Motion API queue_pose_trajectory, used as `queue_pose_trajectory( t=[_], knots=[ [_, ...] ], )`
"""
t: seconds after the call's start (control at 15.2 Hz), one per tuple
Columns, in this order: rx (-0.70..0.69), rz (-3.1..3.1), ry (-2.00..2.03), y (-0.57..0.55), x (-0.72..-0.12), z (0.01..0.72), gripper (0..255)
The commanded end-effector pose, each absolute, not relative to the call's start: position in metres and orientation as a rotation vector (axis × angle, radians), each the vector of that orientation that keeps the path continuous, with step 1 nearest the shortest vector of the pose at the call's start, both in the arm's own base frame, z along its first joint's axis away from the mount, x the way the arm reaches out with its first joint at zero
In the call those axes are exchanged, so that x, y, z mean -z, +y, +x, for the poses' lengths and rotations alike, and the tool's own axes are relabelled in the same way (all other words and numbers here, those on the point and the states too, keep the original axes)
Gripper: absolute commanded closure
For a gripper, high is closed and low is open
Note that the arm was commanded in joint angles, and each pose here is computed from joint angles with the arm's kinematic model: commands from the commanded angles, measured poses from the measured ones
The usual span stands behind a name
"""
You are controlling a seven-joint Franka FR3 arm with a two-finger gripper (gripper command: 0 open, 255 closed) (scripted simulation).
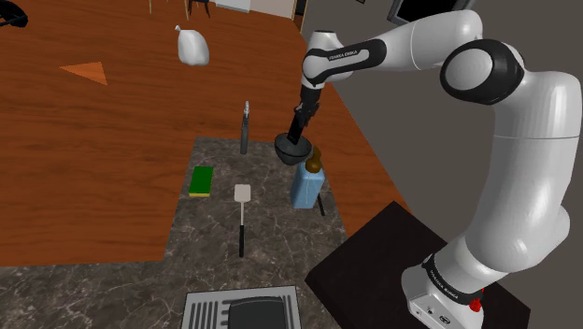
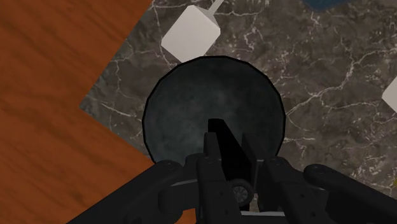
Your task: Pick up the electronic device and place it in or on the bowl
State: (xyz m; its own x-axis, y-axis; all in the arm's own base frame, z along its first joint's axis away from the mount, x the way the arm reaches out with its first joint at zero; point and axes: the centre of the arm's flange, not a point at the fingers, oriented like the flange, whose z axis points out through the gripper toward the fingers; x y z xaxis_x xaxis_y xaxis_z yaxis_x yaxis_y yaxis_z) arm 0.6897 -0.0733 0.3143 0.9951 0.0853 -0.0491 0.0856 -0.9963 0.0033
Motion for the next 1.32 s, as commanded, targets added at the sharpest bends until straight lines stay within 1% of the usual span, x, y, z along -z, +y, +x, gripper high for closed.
queue_pose_trajectory(
  t=[0.0, 0.26, 0.33, 0.66, 0.92, 1.25],
  knots=[
    [0.076, 3.132, 0.134, -0.073, -0.314, 0.69, 255],
    [0.076, 3.132, 0.134, -0.073, -0.314, 0.69, 255],
    [0.076, 3.132, 0.134, -0.073, -0.314, 0.69, 0],
    [0.076, 3.132, 0.134, -0.073, -0.314, 0.69, 0],
    [0.076, 3.132, 0.134, -0.073, -0.364, 0.692, 0],
    [0.076, 3.132, 0.134, -0.073, -0.364, 0.692, 0]
  ],
)
